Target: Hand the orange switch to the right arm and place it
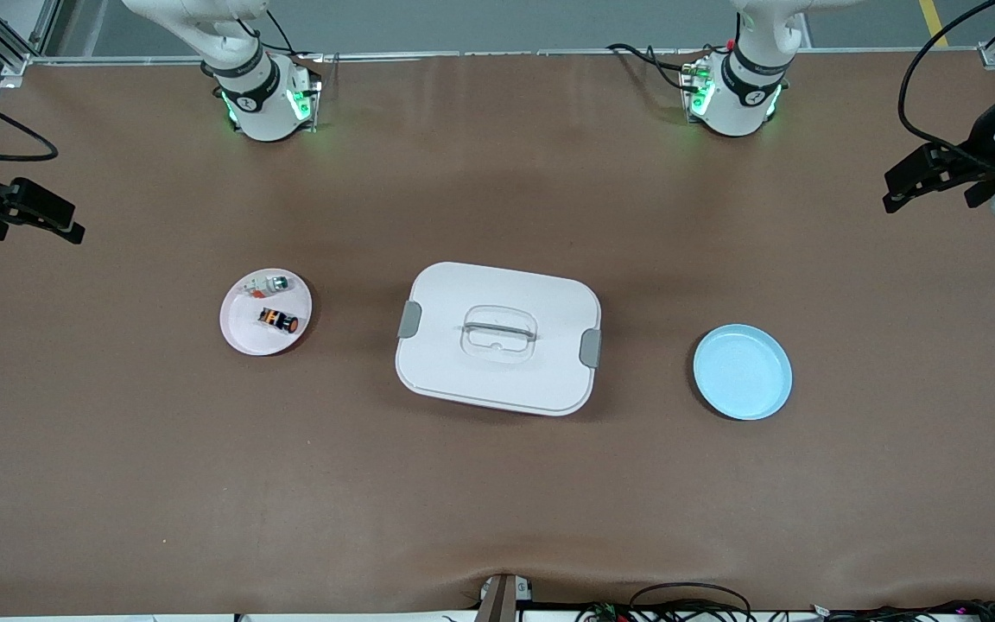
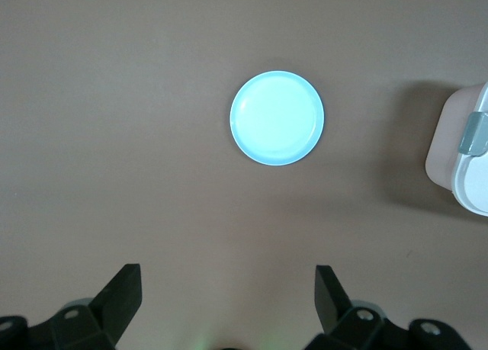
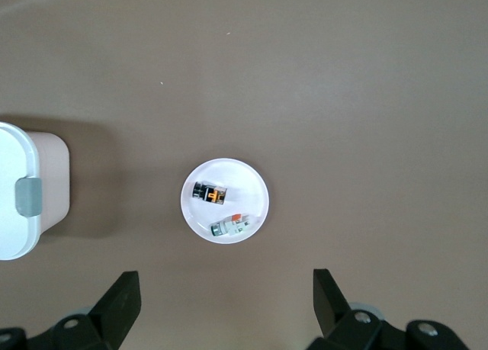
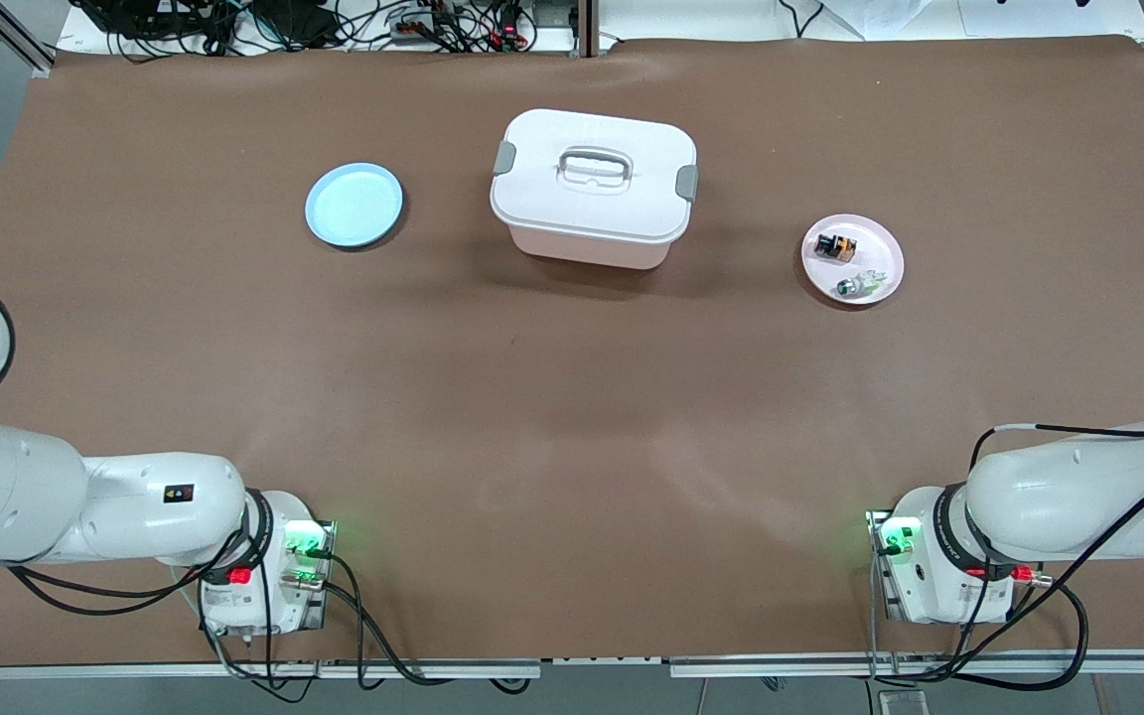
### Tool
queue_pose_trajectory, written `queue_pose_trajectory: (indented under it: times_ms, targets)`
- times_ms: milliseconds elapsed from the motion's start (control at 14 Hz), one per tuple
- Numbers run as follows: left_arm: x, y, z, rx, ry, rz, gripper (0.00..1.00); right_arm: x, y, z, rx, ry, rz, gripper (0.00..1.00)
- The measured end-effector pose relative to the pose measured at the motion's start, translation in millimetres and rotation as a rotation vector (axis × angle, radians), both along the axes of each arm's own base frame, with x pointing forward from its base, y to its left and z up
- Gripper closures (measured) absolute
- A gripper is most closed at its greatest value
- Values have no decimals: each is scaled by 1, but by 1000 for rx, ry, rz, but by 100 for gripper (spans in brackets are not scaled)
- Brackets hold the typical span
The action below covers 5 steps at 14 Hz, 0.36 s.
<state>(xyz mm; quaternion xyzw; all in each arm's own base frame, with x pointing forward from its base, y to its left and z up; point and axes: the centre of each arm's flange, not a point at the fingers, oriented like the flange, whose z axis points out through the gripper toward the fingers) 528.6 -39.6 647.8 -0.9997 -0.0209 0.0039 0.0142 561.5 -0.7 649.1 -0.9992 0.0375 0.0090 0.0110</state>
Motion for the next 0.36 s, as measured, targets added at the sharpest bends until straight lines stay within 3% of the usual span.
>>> queue_pose_trajectory:
  times_ms: [356]
  targets:
    - [-1,-11,4,0,-9,-20,0,1,0,1,-2,-8,1,0]
